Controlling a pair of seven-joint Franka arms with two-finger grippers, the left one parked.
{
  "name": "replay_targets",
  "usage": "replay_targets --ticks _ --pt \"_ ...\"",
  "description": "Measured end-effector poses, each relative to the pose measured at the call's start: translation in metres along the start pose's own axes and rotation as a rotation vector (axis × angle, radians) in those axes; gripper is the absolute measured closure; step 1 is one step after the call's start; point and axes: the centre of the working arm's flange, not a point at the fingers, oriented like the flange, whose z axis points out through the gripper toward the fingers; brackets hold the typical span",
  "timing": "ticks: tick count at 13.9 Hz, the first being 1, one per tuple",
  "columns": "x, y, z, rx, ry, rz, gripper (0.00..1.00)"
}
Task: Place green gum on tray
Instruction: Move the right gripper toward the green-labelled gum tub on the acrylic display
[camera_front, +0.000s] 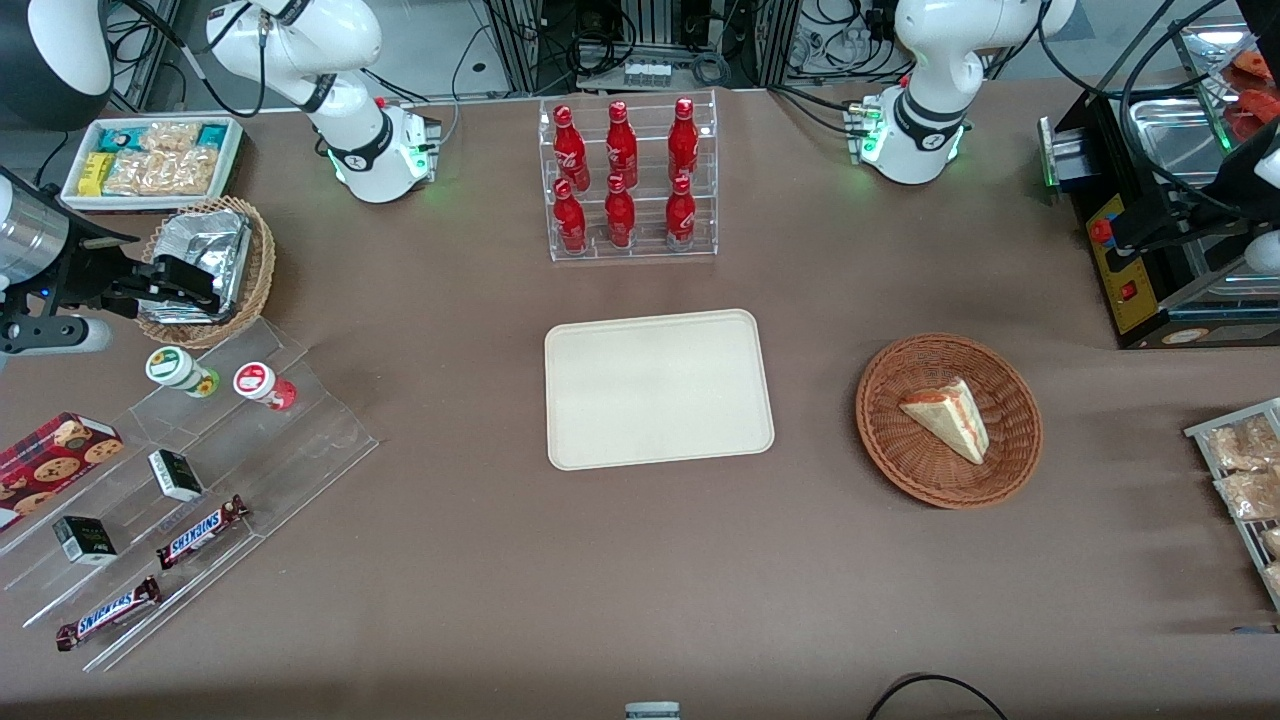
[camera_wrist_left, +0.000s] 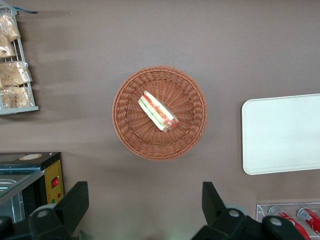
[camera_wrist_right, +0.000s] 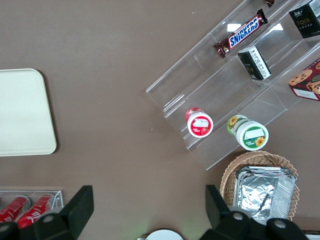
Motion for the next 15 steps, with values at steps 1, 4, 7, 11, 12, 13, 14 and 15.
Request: replay_targets --ticks 1,4,7,11,12,13,14,15 --pt "0.000 0.002 -0.001 0.001 0.001 0.004 0.00" --pt "0.001 0.009 0.000 0.002 0.000 0.015 0.00" --pt "0.014 0.021 0.021 0.004 -0.024 0.033 0.00" --pt "0.034 0.071 0.084 0.013 -0.011 -0.042 0.00" --pt "0.033 0.088 0.099 0.016 -0.008 -0.078 0.00" --pt "0.032 0.104 0.111 0.019 -0.001 -0.128 0.00" --pt "0.030 0.119 0.120 0.020 0.005 -0.192 0.01" --pt "0.027 0.133 0.127 0.021 0.012 -0.265 0.00"
